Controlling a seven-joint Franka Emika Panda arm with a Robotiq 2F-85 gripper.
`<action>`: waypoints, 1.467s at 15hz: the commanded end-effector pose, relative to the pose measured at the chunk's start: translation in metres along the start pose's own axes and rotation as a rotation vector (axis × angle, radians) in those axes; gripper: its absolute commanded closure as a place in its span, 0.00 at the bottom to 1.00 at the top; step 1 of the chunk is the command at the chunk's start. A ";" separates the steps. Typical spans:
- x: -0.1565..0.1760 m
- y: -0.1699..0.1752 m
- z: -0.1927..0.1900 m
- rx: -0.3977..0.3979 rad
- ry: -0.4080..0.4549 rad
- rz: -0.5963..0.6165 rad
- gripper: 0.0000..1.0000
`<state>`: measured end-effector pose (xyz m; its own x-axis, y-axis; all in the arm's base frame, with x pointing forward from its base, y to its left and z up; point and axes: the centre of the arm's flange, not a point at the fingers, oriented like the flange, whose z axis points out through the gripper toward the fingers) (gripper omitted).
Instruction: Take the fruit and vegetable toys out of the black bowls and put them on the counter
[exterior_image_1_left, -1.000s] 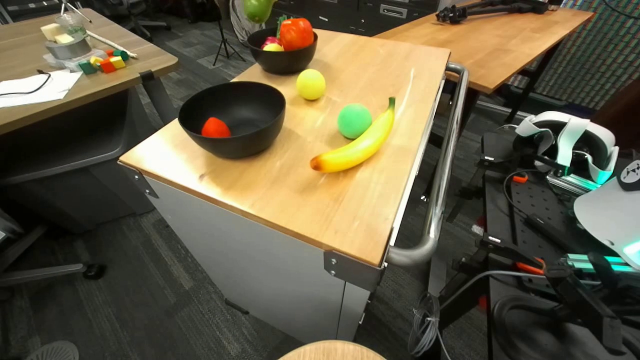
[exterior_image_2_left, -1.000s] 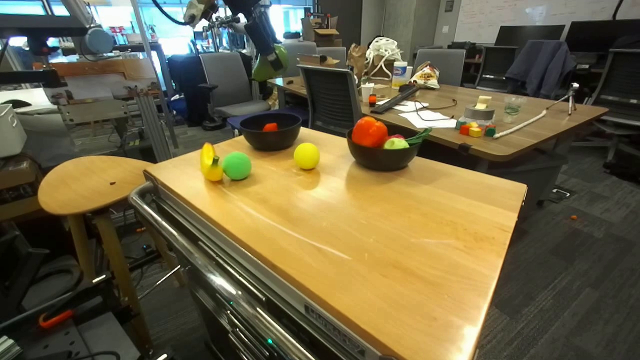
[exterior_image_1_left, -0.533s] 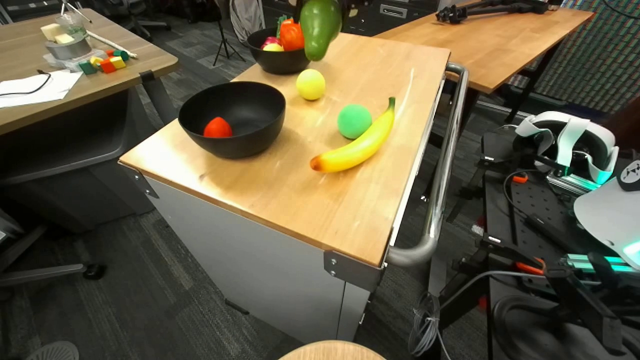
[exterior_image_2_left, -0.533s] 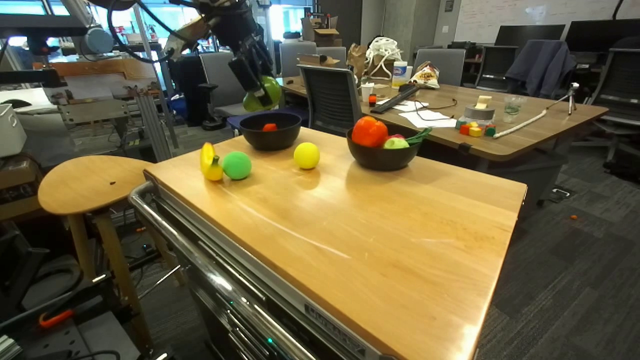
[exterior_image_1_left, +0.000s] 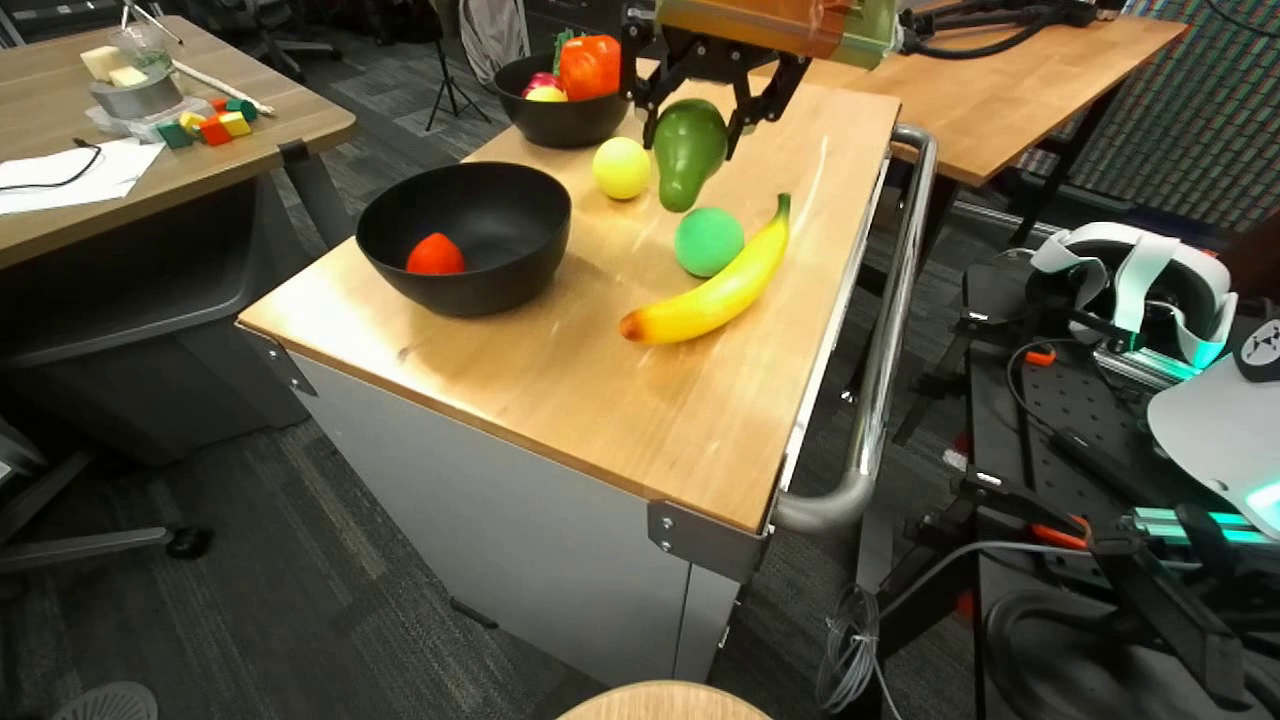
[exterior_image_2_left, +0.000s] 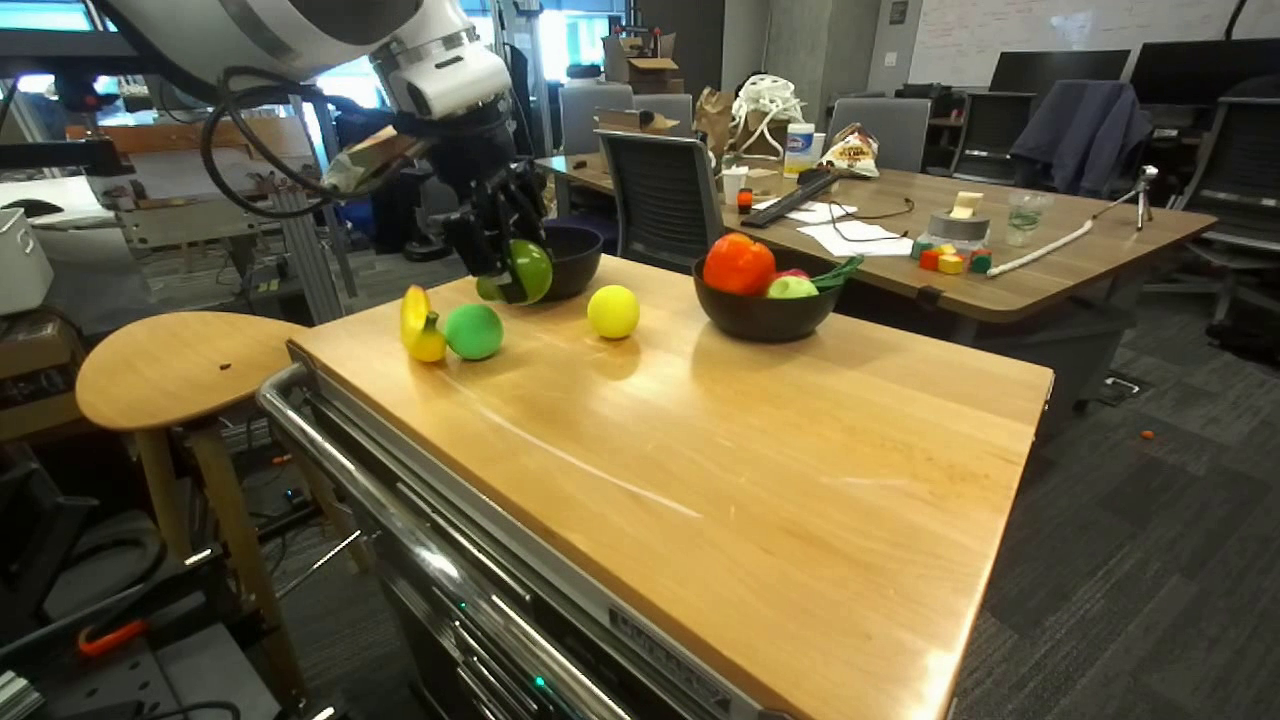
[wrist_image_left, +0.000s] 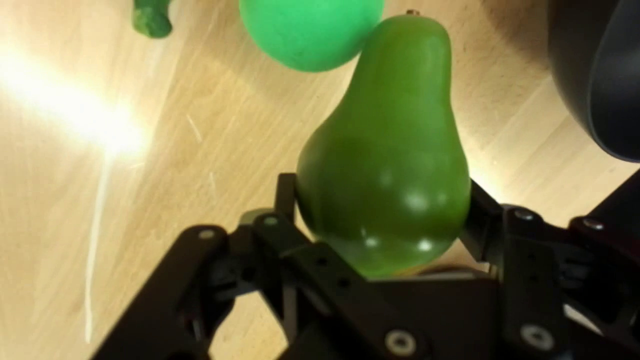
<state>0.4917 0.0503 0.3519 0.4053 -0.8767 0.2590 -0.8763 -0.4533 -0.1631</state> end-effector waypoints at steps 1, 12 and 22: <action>-0.002 -0.002 0.016 0.004 -0.009 0.050 0.53; 0.000 -0.009 0.057 0.002 0.004 0.141 0.44; 0.003 -0.083 -0.075 0.418 -0.001 0.195 0.00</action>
<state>0.5370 0.0752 0.3832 0.2617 -0.9425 0.2081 -0.8283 -0.3299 -0.4529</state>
